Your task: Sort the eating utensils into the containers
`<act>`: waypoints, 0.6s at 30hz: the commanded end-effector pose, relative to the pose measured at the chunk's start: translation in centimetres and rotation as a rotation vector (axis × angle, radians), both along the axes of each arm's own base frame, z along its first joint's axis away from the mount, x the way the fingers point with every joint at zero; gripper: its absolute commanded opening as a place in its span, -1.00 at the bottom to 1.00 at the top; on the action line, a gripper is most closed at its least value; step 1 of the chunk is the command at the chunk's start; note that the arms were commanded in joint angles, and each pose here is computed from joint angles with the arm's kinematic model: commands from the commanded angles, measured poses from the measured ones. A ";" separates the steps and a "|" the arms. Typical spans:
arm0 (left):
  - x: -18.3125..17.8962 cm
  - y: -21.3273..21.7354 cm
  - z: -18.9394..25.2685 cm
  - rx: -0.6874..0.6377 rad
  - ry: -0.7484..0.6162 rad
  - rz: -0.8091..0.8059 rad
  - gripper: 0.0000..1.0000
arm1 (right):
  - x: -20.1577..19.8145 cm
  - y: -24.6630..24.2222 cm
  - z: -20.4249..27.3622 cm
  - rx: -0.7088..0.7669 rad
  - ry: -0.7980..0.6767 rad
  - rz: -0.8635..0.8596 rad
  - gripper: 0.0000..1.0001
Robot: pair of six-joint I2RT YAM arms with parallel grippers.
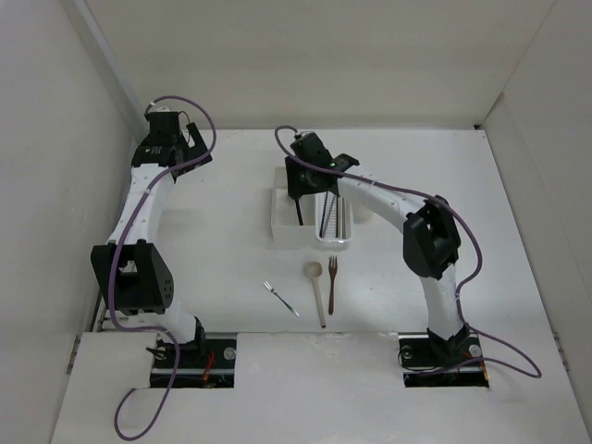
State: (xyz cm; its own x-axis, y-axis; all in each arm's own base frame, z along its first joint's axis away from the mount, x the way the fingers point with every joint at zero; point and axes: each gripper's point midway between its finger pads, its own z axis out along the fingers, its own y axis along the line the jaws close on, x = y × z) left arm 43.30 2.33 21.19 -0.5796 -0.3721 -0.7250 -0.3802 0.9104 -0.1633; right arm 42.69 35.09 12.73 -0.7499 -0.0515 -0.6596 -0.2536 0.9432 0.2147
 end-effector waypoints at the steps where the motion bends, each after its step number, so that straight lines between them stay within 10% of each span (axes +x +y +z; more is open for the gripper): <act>1: 0.2 -0.5 2.6 -0.026 -0.068 -0.017 1.00 | 0.9 0.3 10.6 0.125 -0.207 0.009 0.12; 7: 0.2 -2.5 3.0 -0.116 -0.073 -0.080 1.00 | -1.7 -3.2 19.8 0.175 -0.373 -0.059 0.04; 18: -2.0 -3.1 4.8 -0.163 -0.122 -0.100 1.00 | -18.2 -3.1 4.1 0.131 0.068 0.114 -0.08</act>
State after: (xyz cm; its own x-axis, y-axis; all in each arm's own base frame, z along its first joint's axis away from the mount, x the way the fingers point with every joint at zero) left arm 42.68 -0.93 22.67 -0.5951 -0.4164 -0.6873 -0.2782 0.9091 -0.3099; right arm 28.07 31.68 24.36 -0.6384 -0.0002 -0.7697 -0.3899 0.8623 0.3232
